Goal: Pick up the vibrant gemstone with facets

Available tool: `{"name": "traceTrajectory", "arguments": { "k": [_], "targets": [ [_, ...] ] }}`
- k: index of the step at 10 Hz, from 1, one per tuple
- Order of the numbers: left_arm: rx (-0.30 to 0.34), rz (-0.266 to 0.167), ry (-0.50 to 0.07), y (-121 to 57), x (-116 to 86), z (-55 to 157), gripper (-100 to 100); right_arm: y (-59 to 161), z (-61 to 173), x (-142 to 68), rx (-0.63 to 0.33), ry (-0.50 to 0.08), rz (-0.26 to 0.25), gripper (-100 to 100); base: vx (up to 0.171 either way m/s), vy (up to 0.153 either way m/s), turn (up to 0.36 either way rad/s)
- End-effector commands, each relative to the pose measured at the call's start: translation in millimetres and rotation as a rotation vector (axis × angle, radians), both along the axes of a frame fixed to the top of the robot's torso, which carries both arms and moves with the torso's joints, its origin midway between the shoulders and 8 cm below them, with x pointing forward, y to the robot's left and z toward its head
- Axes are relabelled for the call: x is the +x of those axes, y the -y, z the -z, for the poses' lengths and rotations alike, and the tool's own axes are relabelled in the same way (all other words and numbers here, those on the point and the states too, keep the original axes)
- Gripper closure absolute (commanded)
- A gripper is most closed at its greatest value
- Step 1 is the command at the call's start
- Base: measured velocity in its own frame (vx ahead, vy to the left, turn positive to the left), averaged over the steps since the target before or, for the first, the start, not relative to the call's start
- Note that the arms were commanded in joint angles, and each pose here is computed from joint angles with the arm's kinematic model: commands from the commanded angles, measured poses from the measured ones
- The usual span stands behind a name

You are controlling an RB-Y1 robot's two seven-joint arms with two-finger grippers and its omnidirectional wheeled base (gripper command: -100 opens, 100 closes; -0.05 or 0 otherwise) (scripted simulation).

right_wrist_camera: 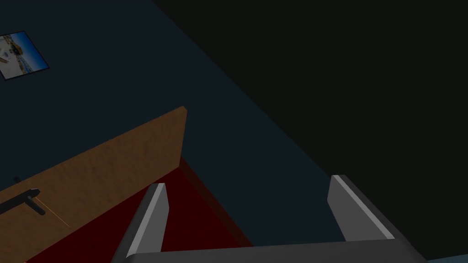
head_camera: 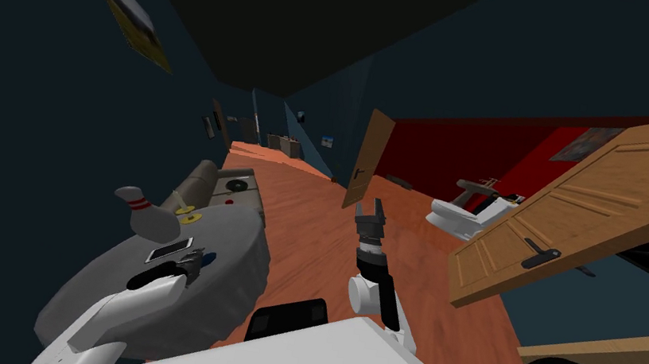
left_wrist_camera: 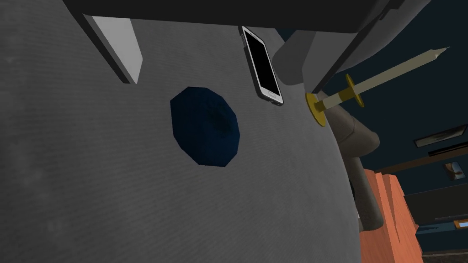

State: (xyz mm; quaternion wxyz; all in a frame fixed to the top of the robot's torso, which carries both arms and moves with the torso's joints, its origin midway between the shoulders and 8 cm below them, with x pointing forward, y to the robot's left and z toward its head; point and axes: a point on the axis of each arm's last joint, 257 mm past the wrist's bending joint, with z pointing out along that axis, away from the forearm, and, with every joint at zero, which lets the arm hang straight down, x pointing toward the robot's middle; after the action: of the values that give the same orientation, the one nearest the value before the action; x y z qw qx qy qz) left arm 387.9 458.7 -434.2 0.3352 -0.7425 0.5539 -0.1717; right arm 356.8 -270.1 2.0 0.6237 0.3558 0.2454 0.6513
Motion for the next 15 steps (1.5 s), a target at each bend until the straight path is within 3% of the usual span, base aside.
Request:
{"name": "traceTrajectory", "arguments": {
  "k": [1, 4, 5, 6, 7, 11, 12, 15],
  "targets": [
    [-0.022, -0.010, -0.034, 0.3, -5.5, 8.4, -100, 0.0, 0.0, 0.0, 0.000, 0.000, 0.000, 0, 0.059, 0.001, -0.031],
    [-0.072, -0.026, -0.093, 5.1, -14.5, 25.6, -100, 0.0, 0.0, 0.0, 0.000, 0.000, 0.000, 0, 0.068, -0.001, -0.038],
    [-0.061, -0.023, -0.079, 2.7, -11.6, 22.5, -100, 0.0, 0.0, 0.0, 0.000, 0.000, 0.000, 0, 0.028, 0.001, -0.007],
    [-0.063, -0.024, -0.083, 2.9, -12.2, 23.3, 0, 0.0, 0.0, 0.0, 0.000, 0.000, 0.000, 0, 0.006, 0.000, 0.001],
    [-0.063, -0.023, -0.082, 4.7, -11.7, 30.5, -100, 0.0, 0.0, 0.0, 0.000, 0.000, 0.000, 0, 0.029, 0.020, 0.008],
    [-0.064, -0.022, -0.083, 7.1, -12.1, 39.2, -100, 0.0, 0.0, 0.0, 0.000, 0.000, 0.000, 0, 0.033, 0.024, 0.003],
    [-0.063, -0.021, -0.081, 7.1, -11.7, 39.4, 100, 0.0, 0.0, 0.0, 0.000, 0.000, 0.000, 0, 0.000, 0.000, 0.000],
    [-0.063, -0.022, -0.078, 7.0, -10.9, 38.6, 100, 0.0, 0.0, 0.0, 0.000, 0.000, 0.000, 0, 0.000, 0.000, 0.000]
  ]
}}
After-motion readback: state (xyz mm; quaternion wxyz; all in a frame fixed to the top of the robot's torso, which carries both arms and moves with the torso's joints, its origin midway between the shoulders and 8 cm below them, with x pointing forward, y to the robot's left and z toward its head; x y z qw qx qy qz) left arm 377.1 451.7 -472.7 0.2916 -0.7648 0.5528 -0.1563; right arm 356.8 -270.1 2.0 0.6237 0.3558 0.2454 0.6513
